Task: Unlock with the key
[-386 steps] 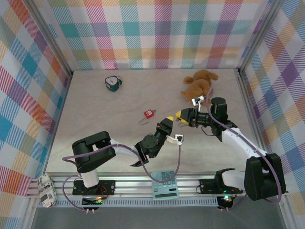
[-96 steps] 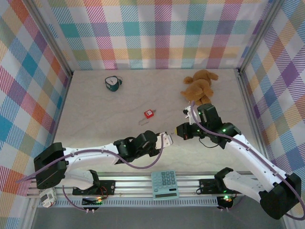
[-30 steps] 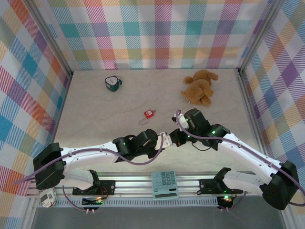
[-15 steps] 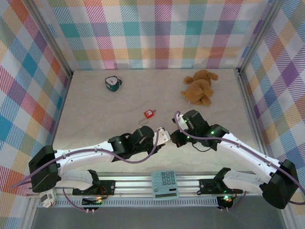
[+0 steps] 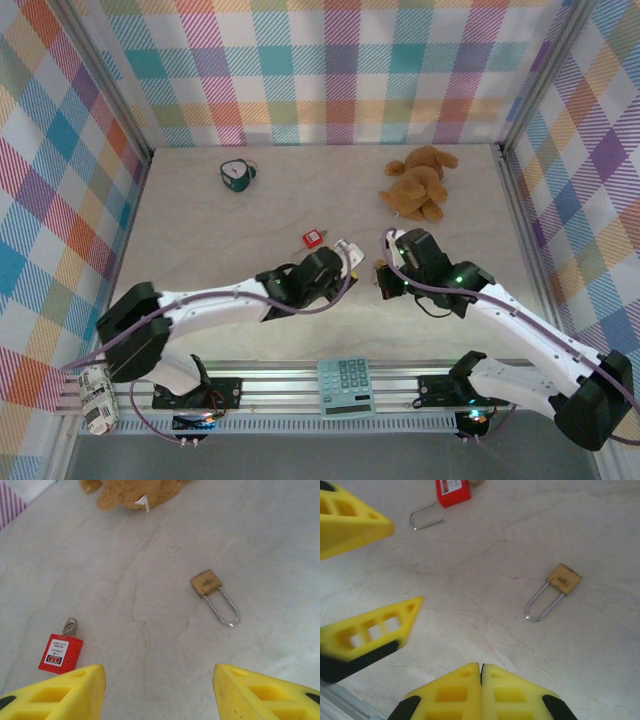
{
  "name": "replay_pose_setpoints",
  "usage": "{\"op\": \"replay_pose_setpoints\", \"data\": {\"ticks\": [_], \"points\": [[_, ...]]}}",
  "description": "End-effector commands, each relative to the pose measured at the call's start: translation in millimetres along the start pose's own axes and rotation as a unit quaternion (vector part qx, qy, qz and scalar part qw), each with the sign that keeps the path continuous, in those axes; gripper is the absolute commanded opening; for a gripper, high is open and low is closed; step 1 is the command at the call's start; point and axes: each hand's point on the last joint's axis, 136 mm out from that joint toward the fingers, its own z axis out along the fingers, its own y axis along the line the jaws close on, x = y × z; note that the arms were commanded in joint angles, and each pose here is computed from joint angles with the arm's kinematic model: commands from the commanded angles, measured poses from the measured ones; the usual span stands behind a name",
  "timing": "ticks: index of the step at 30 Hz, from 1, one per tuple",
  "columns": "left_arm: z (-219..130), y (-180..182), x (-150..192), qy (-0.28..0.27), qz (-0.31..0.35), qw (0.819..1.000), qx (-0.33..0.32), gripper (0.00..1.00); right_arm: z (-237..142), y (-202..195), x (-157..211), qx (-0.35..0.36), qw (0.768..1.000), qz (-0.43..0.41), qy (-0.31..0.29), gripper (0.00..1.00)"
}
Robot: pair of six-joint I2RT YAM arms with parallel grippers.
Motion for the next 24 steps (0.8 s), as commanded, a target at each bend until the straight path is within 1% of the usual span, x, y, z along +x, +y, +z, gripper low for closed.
{"op": "replay_pose_setpoints", "data": {"ticks": [1, 4, 5, 6, 8, 12, 14, 15, 18, 24], "points": [[20, 20, -5, 0.041, -0.066, 0.996, -0.048, 0.59, -13, -15, -5, 0.034, 0.999, 0.031, -0.015, 0.0], [49, 14, 0, 0.093, -0.077, 0.991, -0.051, 0.59, -21, -35, -4, 0.08, 0.995, 0.059, -0.021, 0.0], [58, 10, 3, 0.118, -0.078, 0.989, -0.051, 0.58, -25, -43, -4, 0.096, 0.993, 0.069, -0.025, 0.0], [69, 5, 10, 0.145, -0.074, 0.985, -0.048, 0.56, -29, -49, -3, 0.107, 0.991, 0.078, -0.029, 0.0], [86, -4, 8, 0.174, -0.076, 0.981, -0.043, 0.5, -35, -59, -1, 0.126, 0.987, 0.094, -0.034, 0.0], [113, -21, 13, 0.227, -0.077, 0.97, -0.029, 0.44, -47, -76, 2, 0.16, 0.98, 0.112, -0.045, 0.0], [121, -27, 16, 0.245, -0.083, 0.966, -0.028, 0.42, -51, -82, 3, 0.171, 0.977, 0.12, -0.049, 0.0], [125, -30, 18, 0.253, -0.083, 0.963, -0.029, 0.4, -53, -84, 4, 0.176, 0.975, 0.123, -0.051, 0.0], [131, -38, 20, 0.267, -0.077, 0.96, -0.04, 0.38, -54, -86, 4, 0.181, 0.974, 0.127, -0.054, 0.0], [138, -59, 12, 0.259, -0.064, 0.962, -0.057, 0.3, -59, -88, 3, 0.183, 0.972, 0.132, -0.063, 0.0]]}}
